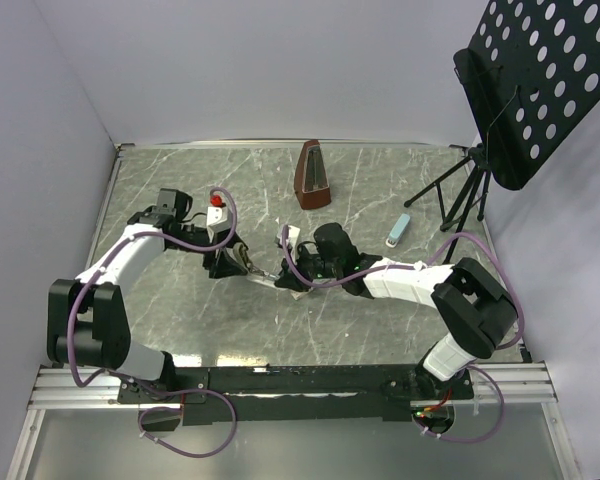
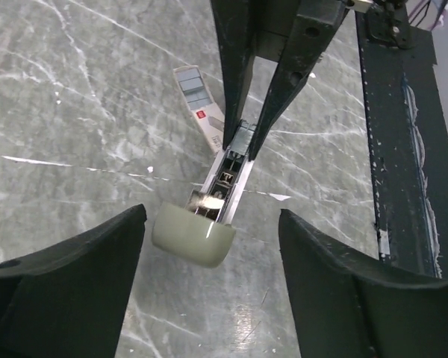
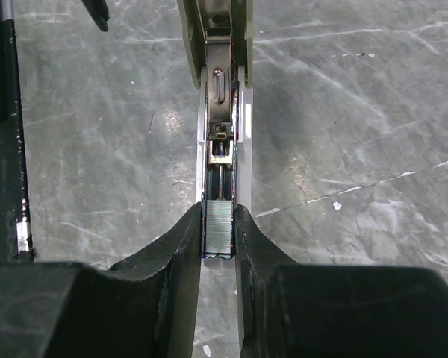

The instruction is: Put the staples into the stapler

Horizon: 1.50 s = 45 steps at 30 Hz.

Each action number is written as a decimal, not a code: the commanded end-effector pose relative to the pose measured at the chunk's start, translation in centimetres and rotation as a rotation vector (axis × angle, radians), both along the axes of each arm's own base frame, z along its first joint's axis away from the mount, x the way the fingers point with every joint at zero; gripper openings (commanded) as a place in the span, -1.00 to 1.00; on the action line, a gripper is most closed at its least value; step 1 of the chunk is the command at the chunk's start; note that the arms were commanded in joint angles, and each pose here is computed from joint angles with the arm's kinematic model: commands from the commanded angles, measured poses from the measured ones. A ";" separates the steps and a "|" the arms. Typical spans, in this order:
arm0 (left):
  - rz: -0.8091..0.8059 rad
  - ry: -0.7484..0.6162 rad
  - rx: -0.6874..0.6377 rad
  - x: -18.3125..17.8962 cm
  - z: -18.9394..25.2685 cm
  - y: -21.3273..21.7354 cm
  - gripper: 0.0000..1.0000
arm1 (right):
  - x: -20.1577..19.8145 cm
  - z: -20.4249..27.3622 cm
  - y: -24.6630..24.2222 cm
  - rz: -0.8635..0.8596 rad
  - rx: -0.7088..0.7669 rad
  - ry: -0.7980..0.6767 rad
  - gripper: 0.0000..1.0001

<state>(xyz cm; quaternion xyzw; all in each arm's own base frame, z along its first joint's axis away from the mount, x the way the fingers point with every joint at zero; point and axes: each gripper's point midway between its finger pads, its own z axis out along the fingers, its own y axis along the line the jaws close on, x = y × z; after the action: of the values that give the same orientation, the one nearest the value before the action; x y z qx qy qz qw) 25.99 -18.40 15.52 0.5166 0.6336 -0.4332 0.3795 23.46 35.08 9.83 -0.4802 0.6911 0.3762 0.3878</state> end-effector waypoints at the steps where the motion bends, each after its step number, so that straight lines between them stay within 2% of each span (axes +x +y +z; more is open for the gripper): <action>1: -0.065 -0.093 -0.059 -0.5 2.4 -0.8 0.44 | -0.3 3.0 0.6 0.044 0.078 -0.083 -1.00; 4: -0.068 -0.094 -0.050 -0.7 2.4 -1.0 0.07 | -0.4 3.0 0.7 0.050 0.078 -0.082 -1.00; 5: -0.067 -0.099 -0.045 -0.7 2.4 -1.1 -0.19 | -0.4 3.0 0.7 0.050 0.077 -0.081 -1.00; 8: -0.075 -0.087 -0.020 -1.2 2.0 -1.5 -0.58 | -0.4 2.8 0.7 0.051 0.072 -0.078 -1.00; 11: -0.074 -0.065 0.029 -2.1 1.0 -2.1 -0.80 | -0.4 2.6 0.8 0.049 0.063 -0.087 -1.00; 15: -0.069 -0.056 0.102 -3.4 -0.1 -3.7 -0.86 | -0.4 2.3 1.2 0.054 0.052 -0.092 -1.00; 23: -0.042 0.043 0.253 -5.8 -4.1 -5.9 -0.79 | -0.3 1.5 1.7 0.050 0.046 -0.103 -1.00; 27: 0.035 0.028 0.283 -5.1 -5.0 -6.2 -0.75 | -0.2 0.7 2.2 0.056 0.041 -0.099 -1.00; 31: 0.134 -0.024 0.286 -4.0 -4.9 -6.2 -0.77 | 0.1 -0.3 2.5 0.062 0.031 -0.098 -0.79; 36: 0.241 -0.078 0.338 -3.2 -5.5 -5.1 -0.81 | 1.1 -1.7 3.0 0.051 0.016 -0.118 -0.70; 45: 0.275 -0.088 0.451 -2.7 -6.9 -3.4 -0.85 | 2.2 -4.3 4.0 0.069 -0.042 -0.103 -0.53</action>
<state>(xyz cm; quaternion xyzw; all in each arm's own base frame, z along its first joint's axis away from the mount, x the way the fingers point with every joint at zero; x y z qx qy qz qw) 23.68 -20.49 8.21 0.5158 0.7591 -0.2001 0.3429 22.99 36.48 4.53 -0.5019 0.6881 0.3965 0.3426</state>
